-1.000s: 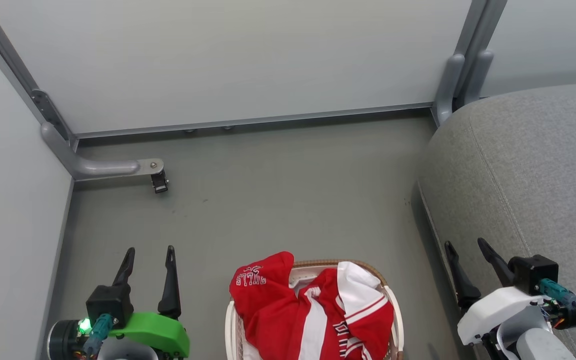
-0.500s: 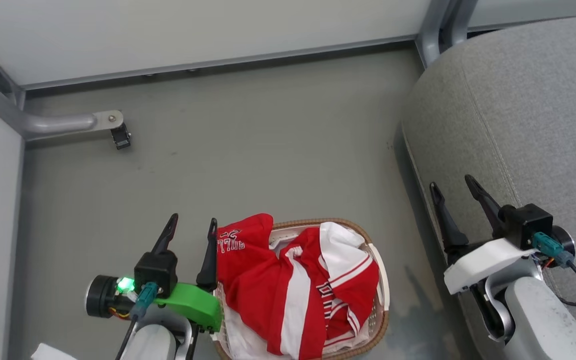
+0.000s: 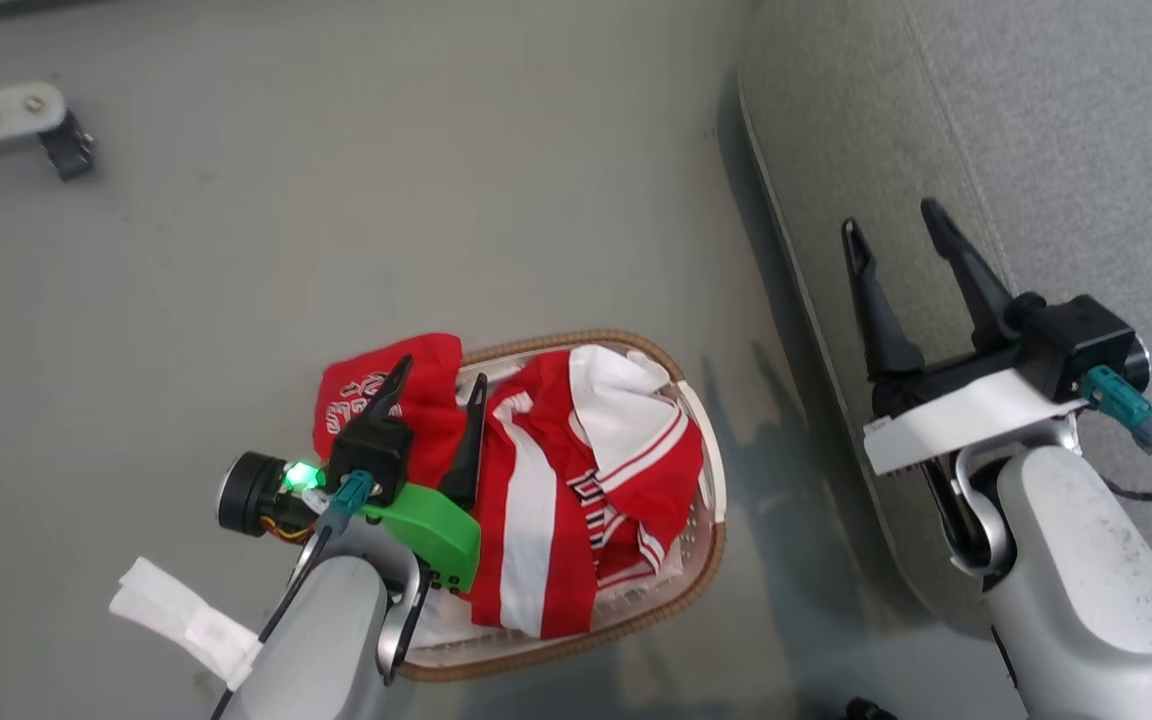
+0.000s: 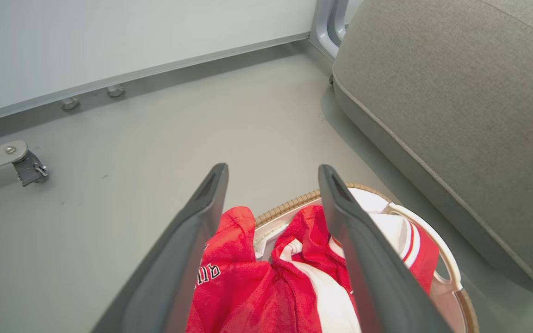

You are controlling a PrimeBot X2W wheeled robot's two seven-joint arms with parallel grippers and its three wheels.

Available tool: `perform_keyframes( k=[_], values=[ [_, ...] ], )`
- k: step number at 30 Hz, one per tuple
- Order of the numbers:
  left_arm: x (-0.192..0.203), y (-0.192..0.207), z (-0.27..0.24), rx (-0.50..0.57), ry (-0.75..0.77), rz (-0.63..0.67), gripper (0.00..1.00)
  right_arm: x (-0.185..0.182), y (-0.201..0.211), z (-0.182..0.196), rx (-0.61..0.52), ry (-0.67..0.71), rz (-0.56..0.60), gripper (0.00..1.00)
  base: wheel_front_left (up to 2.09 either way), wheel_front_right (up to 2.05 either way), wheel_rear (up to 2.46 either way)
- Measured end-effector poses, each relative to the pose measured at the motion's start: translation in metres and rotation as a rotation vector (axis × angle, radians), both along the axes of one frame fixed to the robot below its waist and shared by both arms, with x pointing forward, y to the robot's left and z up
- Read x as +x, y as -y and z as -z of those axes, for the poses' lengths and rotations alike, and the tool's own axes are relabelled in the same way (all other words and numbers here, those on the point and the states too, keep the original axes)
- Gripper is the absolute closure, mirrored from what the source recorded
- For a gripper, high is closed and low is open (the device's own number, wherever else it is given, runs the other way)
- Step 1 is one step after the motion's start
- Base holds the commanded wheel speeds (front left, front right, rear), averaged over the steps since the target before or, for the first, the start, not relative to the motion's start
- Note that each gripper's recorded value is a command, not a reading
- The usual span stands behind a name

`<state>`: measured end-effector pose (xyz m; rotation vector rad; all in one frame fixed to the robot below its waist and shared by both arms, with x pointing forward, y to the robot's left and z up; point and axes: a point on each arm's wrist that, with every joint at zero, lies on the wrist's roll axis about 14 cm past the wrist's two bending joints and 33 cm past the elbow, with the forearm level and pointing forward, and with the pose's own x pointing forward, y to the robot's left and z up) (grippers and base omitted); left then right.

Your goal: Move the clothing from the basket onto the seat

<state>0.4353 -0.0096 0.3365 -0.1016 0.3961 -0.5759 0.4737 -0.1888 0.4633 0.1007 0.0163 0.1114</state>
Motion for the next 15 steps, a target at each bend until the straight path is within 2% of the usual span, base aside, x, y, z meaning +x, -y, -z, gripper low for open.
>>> perform_keyframes(
  k=[5,15],
  values=[
    [-0.009,0.013,0.050,0.009,-0.141,0.050,0.00,0.014,0.003,0.013,-0.003,-0.010,0.012,0.00,0.00,0.00,0.00],
    [-0.052,0.027,0.139,0.051,-0.421,0.144,0.00,0.027,0.008,0.048,0.004,-0.061,0.039,0.00,0.00,0.00,0.00]
  ],
)
